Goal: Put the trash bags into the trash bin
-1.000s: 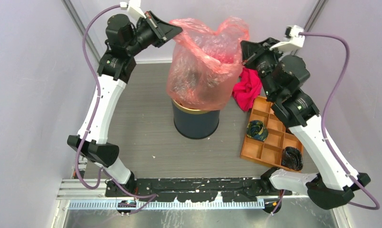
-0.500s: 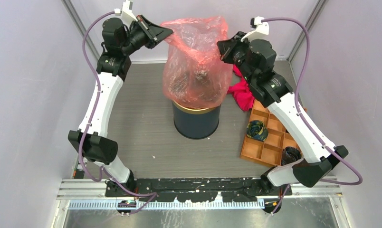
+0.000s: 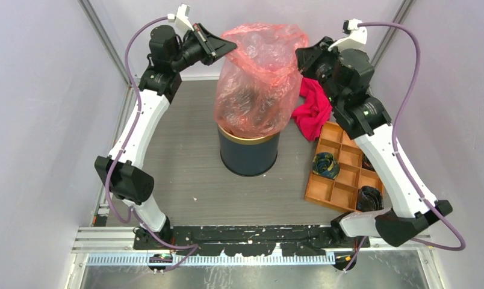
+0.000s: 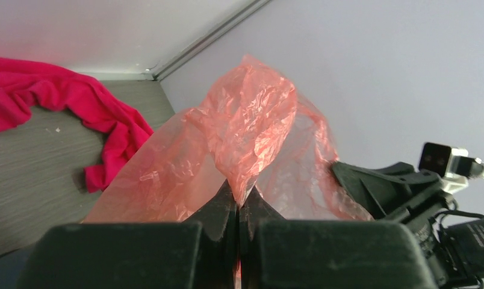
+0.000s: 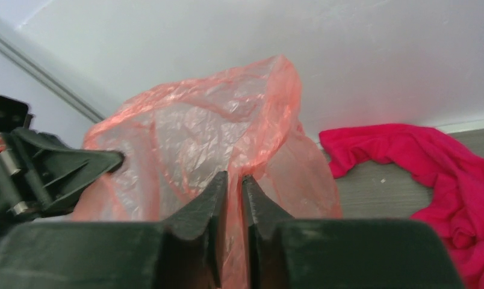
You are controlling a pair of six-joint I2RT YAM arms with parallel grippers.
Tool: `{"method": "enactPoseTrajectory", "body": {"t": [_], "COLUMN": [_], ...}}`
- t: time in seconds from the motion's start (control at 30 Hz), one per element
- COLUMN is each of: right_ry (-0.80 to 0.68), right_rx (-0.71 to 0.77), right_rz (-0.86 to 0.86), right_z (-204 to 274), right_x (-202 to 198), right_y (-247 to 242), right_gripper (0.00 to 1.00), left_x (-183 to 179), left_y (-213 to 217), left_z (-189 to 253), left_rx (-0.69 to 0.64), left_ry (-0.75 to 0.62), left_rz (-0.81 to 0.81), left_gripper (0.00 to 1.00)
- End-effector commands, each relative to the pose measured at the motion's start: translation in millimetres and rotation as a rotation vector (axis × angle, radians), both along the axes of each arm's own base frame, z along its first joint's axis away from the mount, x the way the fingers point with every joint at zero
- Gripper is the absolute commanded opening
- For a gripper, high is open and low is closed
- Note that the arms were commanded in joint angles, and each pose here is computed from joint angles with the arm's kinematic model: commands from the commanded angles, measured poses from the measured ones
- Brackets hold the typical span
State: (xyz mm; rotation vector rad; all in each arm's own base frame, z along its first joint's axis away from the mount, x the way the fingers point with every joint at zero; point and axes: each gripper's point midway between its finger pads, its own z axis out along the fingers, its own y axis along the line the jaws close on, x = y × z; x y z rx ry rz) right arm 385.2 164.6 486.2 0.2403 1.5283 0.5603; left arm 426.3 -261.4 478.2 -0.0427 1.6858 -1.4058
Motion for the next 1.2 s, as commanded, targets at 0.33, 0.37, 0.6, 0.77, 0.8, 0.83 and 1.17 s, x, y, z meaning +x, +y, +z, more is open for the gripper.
{"method": "enactPoseTrajectory", "body": {"t": [0.33, 0.37, 0.6, 0.77, 0.8, 0.83, 1.17], "right_ry": [-0.002, 0.009, 0.085, 0.122, 0.125, 0.134, 0.202], "right_rx": [-0.057, -0.081, -0.279, -0.472, -0.489, -0.508, -0.59], "right_rz": [0.246, 0.284, 0.666, 0.579, 0.566, 0.537, 0.439], "right_z": [17.6, 12.8, -55.5, -91.8, -94.8, -99.5, -135.3], "right_x": [-103.9, -111.4, -168.4, -161.5, -157.7, -150.6, -114.7], "right_y": [-5.6, -2.7, 46.0, 68.3, 71.7, 73.7, 105.0], "right_gripper": [0.97, 0.98, 0.97, 0.95, 0.93, 0.92, 0.53], "left_x": [24.1, 25.9, 29.8, 28.6, 27.6, 26.6, 19.4], "left_y": [11.5, 13.2, 16.5, 15.9, 15.7, 16.0, 16.3], "left_z": [1.2, 1.0, 3.7, 4.7, 5.0, 5.8, 8.5], "left_rx": [0.024, 0.022, 0.008, 0.011, 0.011, 0.012, 0.018], "left_ry": [-0.042, -0.041, -0.035, -0.035, -0.033, -0.035, -0.04], "left_rz": [0.037, 0.042, 0.043, 0.034, 0.033, 0.031, 0.018], "left_gripper": [0.01, 0.01, 0.01, 0.01, 0.01, 0.0, 0.01]}}
